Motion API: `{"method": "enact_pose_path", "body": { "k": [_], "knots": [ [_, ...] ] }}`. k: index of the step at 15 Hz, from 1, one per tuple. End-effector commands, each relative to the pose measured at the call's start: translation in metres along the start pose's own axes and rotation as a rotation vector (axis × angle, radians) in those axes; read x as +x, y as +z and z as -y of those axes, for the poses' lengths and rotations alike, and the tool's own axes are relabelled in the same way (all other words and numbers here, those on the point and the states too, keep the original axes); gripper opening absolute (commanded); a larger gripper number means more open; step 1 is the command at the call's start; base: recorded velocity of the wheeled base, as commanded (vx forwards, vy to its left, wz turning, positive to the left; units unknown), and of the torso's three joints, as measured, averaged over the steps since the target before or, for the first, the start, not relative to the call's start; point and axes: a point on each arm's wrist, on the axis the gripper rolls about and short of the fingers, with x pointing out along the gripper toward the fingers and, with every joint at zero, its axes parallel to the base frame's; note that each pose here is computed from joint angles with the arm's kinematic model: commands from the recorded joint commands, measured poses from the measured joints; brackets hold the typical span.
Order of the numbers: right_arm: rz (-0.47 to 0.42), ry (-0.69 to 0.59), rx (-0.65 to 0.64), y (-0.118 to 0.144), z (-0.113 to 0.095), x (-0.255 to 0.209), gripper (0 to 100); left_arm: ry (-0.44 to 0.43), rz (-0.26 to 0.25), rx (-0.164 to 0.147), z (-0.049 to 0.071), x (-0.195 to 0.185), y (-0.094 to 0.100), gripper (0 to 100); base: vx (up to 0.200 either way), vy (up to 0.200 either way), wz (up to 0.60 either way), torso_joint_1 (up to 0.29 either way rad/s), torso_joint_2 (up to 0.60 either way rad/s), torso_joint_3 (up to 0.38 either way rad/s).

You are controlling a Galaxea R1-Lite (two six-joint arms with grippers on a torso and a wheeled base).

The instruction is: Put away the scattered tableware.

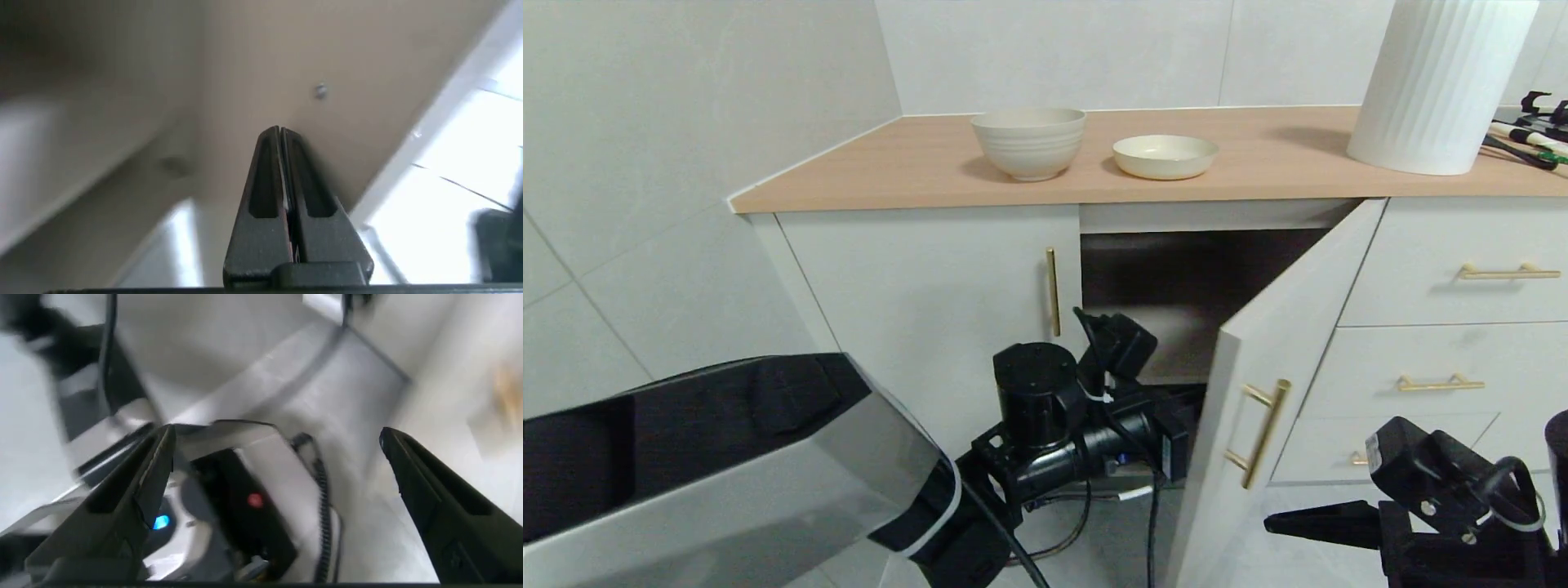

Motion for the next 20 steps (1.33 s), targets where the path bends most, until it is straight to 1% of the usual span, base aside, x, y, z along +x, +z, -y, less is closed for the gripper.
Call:
{"method": "enact_pose_path", "body": {
  "k": [1,2,4,5,7,8,10,11,12,13,14,15,16,17,18,19,20],
  "knots": [
    [0.048,0.059,-0.023,0.002,-0.008,-0.013,100,-0.114,-0.005,-0.006,0.036,0.005,-0.006,0,0.000,0.000,0.00,0.000,0.00,0.000],
    [0.081,0.137,-0.039,0.003,-0.013,-0.026,100,-0.166,-0.016,-0.009,0.052,0.005,-0.008,0,0.000,0.000,0.00,0.000,0.00,0.000],
    [0.085,0.140,-0.042,0.004,-0.015,-0.030,100,-0.165,-0.016,-0.009,0.051,0.005,-0.007,0,0.000,0.000,0.00,0.000,0.00,0.000],
    [0.088,0.140,-0.042,0.005,-0.015,-0.031,100,-0.097,-0.004,-0.005,0.028,-0.003,-0.002,0,0.000,0.000,0.00,0.000,0.00,0.000],
    [0.085,0.137,-0.040,0.006,-0.014,-0.029,100,-0.031,0.010,-0.002,0.008,-0.015,0.006,0,0.000,0.000,0.00,0.000,0.00,0.000],
    [0.087,0.136,-0.039,0.006,-0.014,-0.029,100,0.009,0.022,0.001,-0.003,-0.027,0.014,0,0.000,0.000,0.00,0.000,0.00,0.000],
    [0.092,0.125,-0.038,0.008,-0.014,-0.029,100,0.057,0.048,0.011,-0.014,-0.044,0.029,0,0.000,0.000,0.00,0.000,0.00,0.000],
    [0.092,0.125,-0.038,0.008,-0.014,-0.029,100,0.057,0.048,0.011,-0.014,-0.044,0.029,0,0.000,0.000,0.00,0.000,0.00,0.000],
    [0.096,0.106,-0.038,0.009,-0.013,-0.028,100,0.119,0.062,0.015,-0.021,-0.072,0.046,0,0.000,0.000,0.00,0.000,0.00,0.000],
    [0.101,0.104,-0.038,0.012,-0.013,-0.028,100,0.163,0.049,0.008,-0.021,-0.095,0.054,0,0.000,0.000,0.00,0.000,0.00,0.000],
    [0.096,0.103,-0.033,0.014,-0.012,-0.024,100,0.209,0.023,-0.010,-0.016,-0.123,0.062,0,0.000,0.000,0.00,0.000,0.00,0.000],
    [0.096,0.094,-0.025,0.018,-0.011,-0.021,100,0.237,0.005,-0.023,-0.009,-0.142,0.068,0,0.000,0.000,0.00,0.000,0.00,0.000],
    [0.100,0.044,-0.004,0.026,-0.008,-0.015,100,0.294,-0.029,-0.049,0.000,-0.163,0.077,0,0.000,0.000,0.00,0.000,0.00,0.000],
    [0.106,-0.023,0.017,0.034,-0.005,-0.008,100,0.361,-0.079,-0.081,0.005,-0.175,0.080,0,0.000,0.000,0.00,0.000,0.00,0.000],
    [0.110,-0.055,0.028,0.037,-0.004,-0.005,100,0.390,-0.097,-0.092,0.008,-0.179,0.082,0,0.000,0.000,0.00,0.000,0.00,0.000],
    [0.121,-0.102,0.055,0.046,0.000,0.001,100,0.423,-0.103,-0.095,0.016,-0.188,0.089,0,0.000,0.000,0.00,0.000,0.00,0.000],
    [0.127,-0.118,0.082,0.051,0.003,0.005,100,0.427,-0.089,-0.093,0.020,-0.194,0.095,0,0.000,0.000,0.00,0.000,0.00,0.000]
  ]
}}
